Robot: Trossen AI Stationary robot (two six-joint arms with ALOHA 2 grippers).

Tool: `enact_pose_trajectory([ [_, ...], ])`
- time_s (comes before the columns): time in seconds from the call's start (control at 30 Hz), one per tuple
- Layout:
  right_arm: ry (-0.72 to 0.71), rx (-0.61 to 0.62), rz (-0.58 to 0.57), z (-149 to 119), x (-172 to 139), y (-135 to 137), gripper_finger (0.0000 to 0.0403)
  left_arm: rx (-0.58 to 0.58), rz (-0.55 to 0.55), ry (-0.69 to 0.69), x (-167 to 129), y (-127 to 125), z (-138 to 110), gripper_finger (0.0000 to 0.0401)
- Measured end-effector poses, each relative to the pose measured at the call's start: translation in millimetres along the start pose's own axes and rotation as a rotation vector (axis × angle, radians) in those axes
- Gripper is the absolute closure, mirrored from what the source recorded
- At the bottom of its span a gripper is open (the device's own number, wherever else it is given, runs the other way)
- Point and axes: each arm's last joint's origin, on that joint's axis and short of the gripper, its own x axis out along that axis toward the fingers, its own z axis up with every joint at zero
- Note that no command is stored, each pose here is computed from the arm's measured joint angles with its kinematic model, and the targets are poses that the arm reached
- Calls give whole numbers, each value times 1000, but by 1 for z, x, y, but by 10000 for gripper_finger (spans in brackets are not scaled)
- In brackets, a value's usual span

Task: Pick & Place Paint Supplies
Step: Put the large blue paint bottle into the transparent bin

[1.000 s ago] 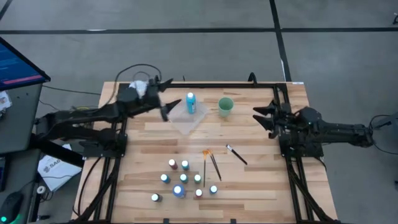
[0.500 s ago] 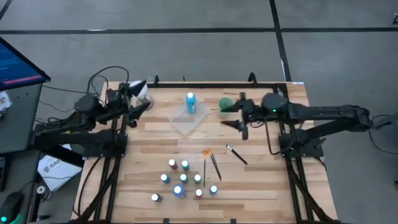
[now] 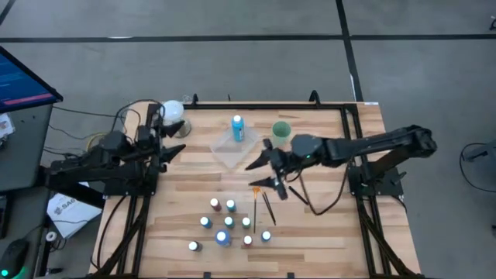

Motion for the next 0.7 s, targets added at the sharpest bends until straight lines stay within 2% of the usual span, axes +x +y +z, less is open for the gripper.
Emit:
enact_pose_trajectory([
  [0.33,74,-14,99,-15,50,29,172,-111,29,154,4,7,-64,206],
  [0.57,113,-29,175,-27,69,57,172,-149,-4,27,4,9,-90,287],
  [0.7,124,-25,179,-32,78,63,172,-68,-94,-112,2,3,-76,347],
])
